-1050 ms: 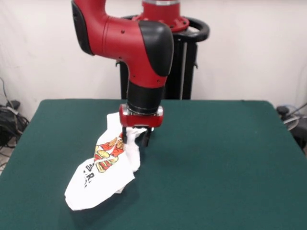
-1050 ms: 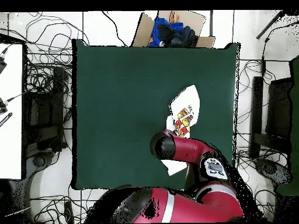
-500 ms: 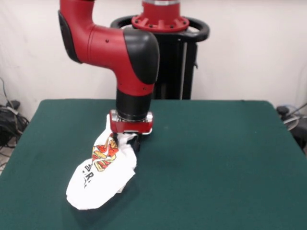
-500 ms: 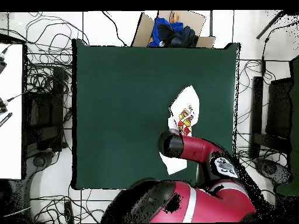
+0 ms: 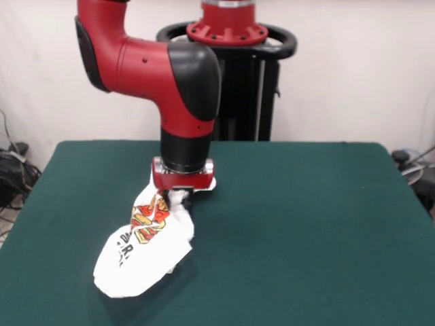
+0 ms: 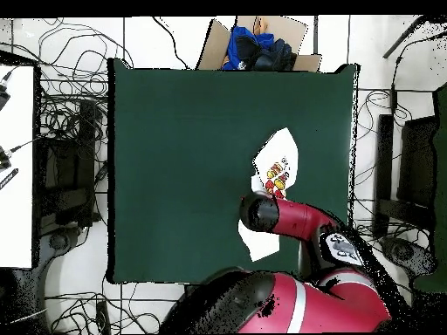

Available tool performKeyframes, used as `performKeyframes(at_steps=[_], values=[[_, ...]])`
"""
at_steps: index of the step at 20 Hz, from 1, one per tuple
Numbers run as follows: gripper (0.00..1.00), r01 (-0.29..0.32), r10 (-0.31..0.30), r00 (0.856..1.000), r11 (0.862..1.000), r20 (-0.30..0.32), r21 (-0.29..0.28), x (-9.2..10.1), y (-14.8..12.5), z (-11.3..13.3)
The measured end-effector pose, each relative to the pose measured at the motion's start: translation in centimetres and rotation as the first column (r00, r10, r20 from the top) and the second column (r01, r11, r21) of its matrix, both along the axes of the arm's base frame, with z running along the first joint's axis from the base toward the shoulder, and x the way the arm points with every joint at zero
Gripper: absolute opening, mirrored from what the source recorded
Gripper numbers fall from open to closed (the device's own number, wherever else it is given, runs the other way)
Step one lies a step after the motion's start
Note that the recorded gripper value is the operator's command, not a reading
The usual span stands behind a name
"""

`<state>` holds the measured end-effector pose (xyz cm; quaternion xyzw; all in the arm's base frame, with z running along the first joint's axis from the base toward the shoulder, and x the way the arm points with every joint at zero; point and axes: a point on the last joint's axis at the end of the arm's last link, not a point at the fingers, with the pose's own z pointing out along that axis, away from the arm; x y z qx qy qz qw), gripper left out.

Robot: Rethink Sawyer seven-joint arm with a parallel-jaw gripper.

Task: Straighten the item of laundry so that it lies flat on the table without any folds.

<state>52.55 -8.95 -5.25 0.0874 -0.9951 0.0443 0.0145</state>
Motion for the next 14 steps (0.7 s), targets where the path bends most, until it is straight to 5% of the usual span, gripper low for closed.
performKeyframes(at_steps=[14], values=[[0.00, -0.008, 0.008, 1.000, 1.000, 0.005, 0.003, 0.16, -0.62, 0.10]])
